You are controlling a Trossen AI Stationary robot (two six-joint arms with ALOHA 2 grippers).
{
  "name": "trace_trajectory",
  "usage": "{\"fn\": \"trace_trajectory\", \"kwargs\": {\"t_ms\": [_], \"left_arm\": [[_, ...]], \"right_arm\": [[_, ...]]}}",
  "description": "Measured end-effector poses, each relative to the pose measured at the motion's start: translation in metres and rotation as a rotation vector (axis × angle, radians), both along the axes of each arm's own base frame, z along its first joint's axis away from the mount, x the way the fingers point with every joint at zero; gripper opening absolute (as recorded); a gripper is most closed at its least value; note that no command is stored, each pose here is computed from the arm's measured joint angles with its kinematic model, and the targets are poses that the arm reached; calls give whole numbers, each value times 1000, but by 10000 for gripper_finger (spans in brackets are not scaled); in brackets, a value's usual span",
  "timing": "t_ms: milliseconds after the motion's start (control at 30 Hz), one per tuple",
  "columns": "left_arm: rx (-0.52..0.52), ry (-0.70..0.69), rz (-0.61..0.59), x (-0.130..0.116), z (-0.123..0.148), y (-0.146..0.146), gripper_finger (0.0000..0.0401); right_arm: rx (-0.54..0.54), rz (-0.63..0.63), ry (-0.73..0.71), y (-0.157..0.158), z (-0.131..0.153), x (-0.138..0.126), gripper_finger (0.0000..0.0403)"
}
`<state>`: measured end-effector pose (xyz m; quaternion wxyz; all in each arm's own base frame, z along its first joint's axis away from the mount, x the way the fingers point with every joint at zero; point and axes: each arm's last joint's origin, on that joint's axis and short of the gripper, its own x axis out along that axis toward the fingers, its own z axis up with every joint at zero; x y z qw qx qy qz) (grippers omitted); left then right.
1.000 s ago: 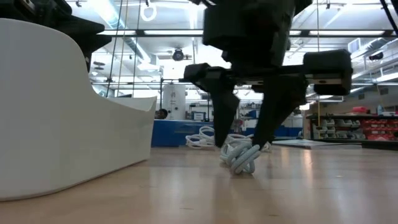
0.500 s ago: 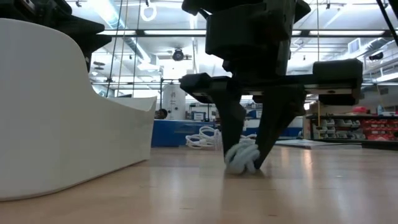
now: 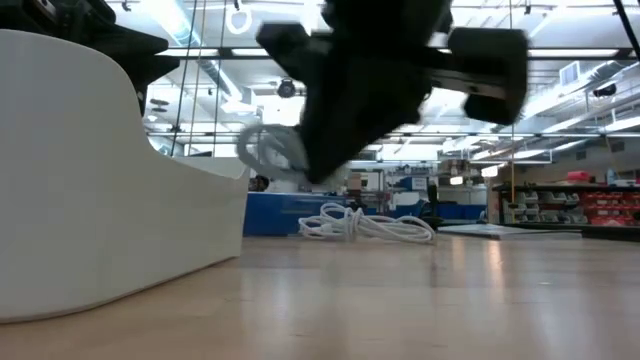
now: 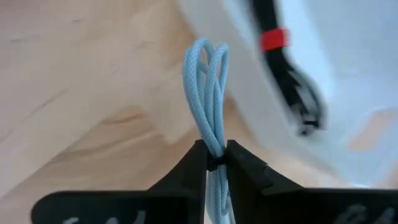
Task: Pick and place USB-C Cables
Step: Put the blue charger cable into the white bin
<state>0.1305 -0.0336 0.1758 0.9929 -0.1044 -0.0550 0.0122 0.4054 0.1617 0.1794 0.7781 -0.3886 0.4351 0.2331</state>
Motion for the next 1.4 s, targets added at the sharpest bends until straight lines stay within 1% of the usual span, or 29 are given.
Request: {"fn": "trace_trajectory", "kwargs": {"t_ms": [133, 367, 500, 600, 700, 767, 900, 1167, 1300, 1400], "left_arm": [[0, 0, 0, 0, 0, 0, 133], [0, 0, 0, 0, 0, 0, 133], [0, 0, 0, 0, 0, 0, 133], [0, 0, 0, 0, 0, 0, 133], [0, 0, 0, 0, 0, 0, 133], [0, 0, 0, 0, 0, 0, 133], [0, 0, 0, 0, 0, 0, 133], [0, 0, 0, 0, 0, 0, 133], [0, 0, 0, 0, 0, 0, 133], [0, 0, 1, 0, 0, 0, 133]], "right_arm": [[-56, -14, -137, 9, 12, 8, 49], [-205, -23, -327, 26, 22, 11, 49], [-327, -28, -434, 37, 30, 10, 49], [-404, -70, -532, 46, 38, 10, 49], [-439, -119, -628, 54, 48, 10, 49], [-432, -124, -667, 55, 52, 12, 49], [-342, -110, -729, 49, 58, 20, 49], [-22, -126, -840, 1, 69, 49, 49], [149, -106, -834, -23, 68, 58, 49], [269, -108, -792, -38, 54, 59, 49]]}}
